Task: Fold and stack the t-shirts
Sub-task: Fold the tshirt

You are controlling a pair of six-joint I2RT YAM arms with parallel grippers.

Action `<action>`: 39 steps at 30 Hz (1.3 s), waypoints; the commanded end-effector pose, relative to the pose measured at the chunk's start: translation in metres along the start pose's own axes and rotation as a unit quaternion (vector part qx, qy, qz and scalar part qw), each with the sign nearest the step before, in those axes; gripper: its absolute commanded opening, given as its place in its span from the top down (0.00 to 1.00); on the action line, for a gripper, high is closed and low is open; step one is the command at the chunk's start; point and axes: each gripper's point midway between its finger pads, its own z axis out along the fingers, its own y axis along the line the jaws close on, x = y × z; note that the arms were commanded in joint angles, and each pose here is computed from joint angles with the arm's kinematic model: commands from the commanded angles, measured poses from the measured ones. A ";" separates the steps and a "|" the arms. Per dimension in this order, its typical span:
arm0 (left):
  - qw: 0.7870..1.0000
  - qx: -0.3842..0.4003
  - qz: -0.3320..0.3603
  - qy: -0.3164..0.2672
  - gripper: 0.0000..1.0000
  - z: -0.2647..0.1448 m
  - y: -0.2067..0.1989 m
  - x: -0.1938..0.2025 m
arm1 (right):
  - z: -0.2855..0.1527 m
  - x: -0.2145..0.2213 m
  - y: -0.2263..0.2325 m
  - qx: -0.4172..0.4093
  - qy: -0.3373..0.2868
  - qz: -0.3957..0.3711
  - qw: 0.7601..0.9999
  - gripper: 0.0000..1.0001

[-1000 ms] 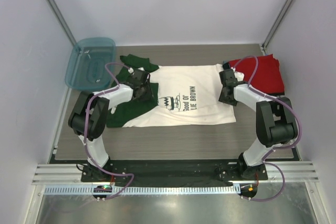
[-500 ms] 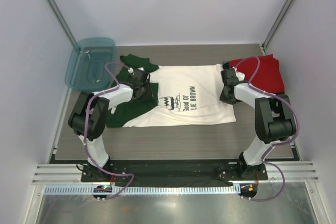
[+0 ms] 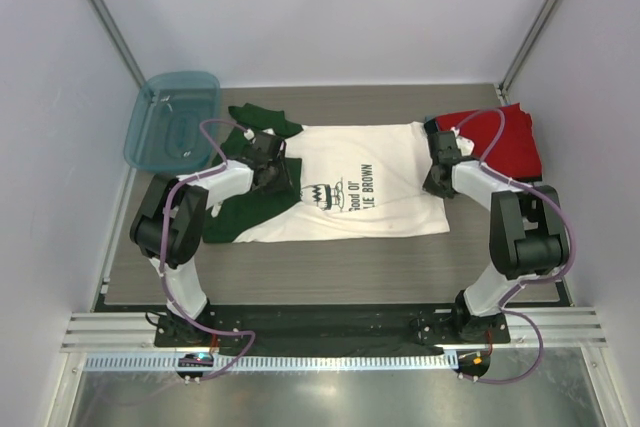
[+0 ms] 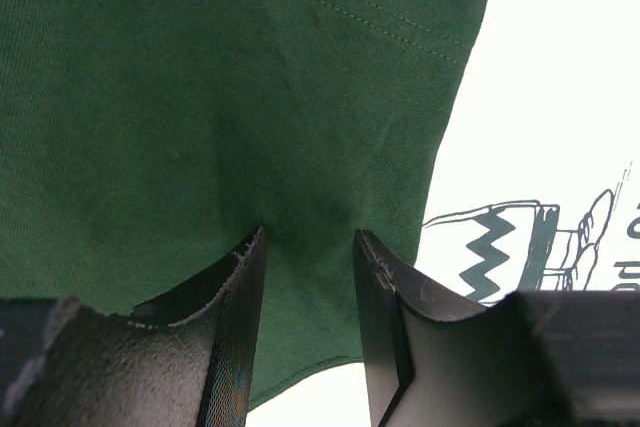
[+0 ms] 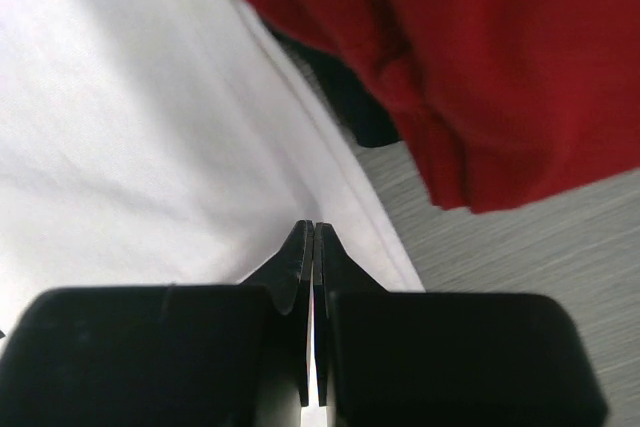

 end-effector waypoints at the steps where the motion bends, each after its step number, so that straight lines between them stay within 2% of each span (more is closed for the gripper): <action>1: 1.000 -0.020 0.002 0.016 0.58 -0.004 0.011 0.008 | -0.014 -0.025 -0.018 0.011 -0.043 0.040 0.998 0.99; 10: 0.999 -0.029 0.004 0.014 0.58 -0.003 0.014 0.007 | -0.026 -0.047 -0.034 0.002 -0.067 0.087 0.994 0.99; 18: 0.999 -0.036 0.007 0.015 0.58 -0.001 0.016 0.007 | -0.012 -0.038 -0.025 -0.012 -0.039 0.082 0.996 0.99; 20: 0.999 -0.038 0.010 0.012 0.58 -0.002 0.017 0.005 | -0.010 -0.036 -0.022 -0.019 -0.034 0.082 0.996 0.92; 21: 0.999 -0.040 0.010 0.011 0.58 -0.003 0.017 0.005 | -0.009 -0.036 -0.022 -0.020 -0.033 0.082 0.996 0.72; 22: 0.999 -0.041 0.011 0.008 0.58 -0.005 0.018 0.003 | -0.011 -0.037 -0.023 -0.017 -0.037 0.085 0.995 0.60; 25: 0.999 -0.041 0.016 -0.002 0.57 -0.012 0.018 0.000 | -0.019 -0.040 -0.027 -0.016 -0.051 0.092 0.994 0.54; 29: 0.997 -0.055 0.024 -0.053 0.51 -0.040 0.023 -0.015 | -0.037 -0.031 -0.036 -0.025 -0.071 0.109 0.991 0.49; 30: 0.995 -0.056 0.022 -0.080 0.49 -0.055 0.022 -0.025 | -0.049 -0.035 -0.037 -0.036 -0.088 0.115 0.989 0.49; 33: 0.994 -0.054 0.011 -0.093 0.47 -0.071 0.026 -0.022 | -0.056 -0.014 -0.042 -0.051 -0.079 0.112 0.989 0.53; 34: 0.994 -0.058 0.006 -0.090 0.48 -0.074 0.030 -0.018 | -0.054 0.002 -0.042 -0.057 -0.058 0.113 0.990 0.56; 37: 0.990 -0.102 -0.048 -0.081 0.52 -0.085 0.052 -0.002 | -0.052 0.030 -0.050 -0.051 -0.031 0.127 0.990 0.69; 38: 0.988 -0.119 -0.059 -0.072 0.53 -0.089 0.061 0.007 | -0.051 0.035 -0.052 -0.045 -0.027 0.146 0.988 0.77; 39: 0.986 -0.124 -0.081 -0.073 0.54 -0.090 0.064 0.011 | -0.050 0.041 -0.053 -0.045 -0.023 0.147 0.988 0.79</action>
